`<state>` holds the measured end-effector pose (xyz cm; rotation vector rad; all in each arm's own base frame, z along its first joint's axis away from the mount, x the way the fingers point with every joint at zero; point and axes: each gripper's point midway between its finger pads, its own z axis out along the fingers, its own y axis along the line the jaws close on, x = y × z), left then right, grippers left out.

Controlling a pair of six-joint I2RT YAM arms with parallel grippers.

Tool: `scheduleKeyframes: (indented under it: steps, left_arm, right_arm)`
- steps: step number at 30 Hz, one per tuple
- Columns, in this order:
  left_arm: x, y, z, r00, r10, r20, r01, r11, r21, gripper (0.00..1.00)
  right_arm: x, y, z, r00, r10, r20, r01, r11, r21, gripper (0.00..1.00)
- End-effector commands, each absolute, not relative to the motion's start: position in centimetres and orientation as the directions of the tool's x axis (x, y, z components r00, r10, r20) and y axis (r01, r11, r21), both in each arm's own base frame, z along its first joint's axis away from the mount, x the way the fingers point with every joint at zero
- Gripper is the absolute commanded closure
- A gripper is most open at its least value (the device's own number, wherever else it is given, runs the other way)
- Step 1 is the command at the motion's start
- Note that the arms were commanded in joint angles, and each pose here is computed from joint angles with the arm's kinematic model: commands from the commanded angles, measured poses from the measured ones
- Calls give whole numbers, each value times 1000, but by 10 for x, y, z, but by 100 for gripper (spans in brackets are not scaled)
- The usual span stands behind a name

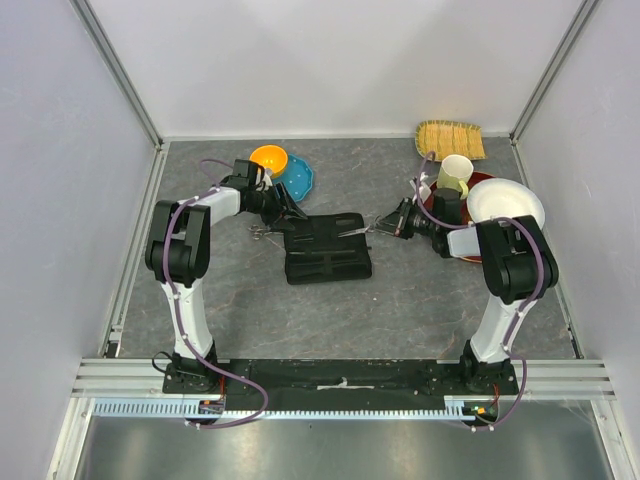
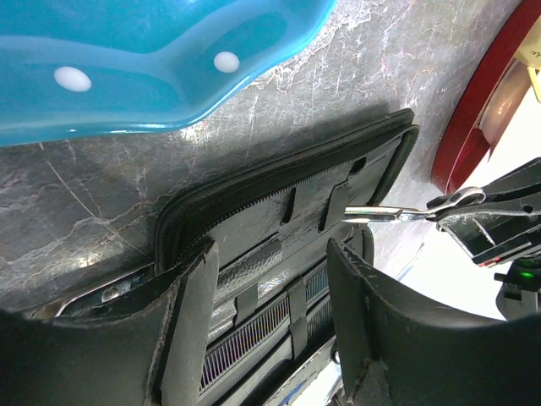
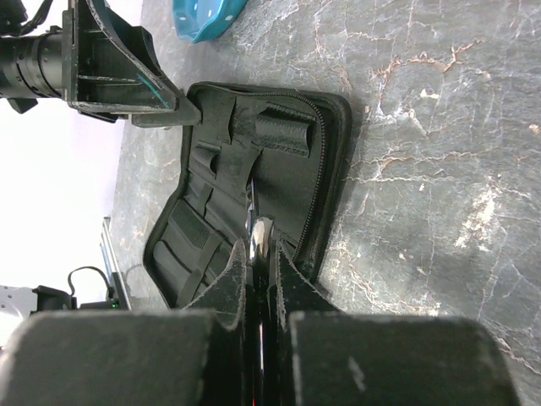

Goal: Sort the hair-cutting tools

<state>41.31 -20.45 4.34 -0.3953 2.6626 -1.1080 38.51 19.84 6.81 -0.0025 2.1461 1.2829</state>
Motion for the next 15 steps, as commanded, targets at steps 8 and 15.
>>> scheduleKeyframes:
  steps: [8,15]
  left_arm:
    - [415,-204,29,-945,-299,-129,-133,716,-685,41]
    - [411,-206,23,-944,-311,-106,-160,716,-679,42]
  right_arm:
    - [384,217,77,-791,321,-521,-387,397,832,100]
    - [381,224,71,-813,354,-461,-355,326,876,100]
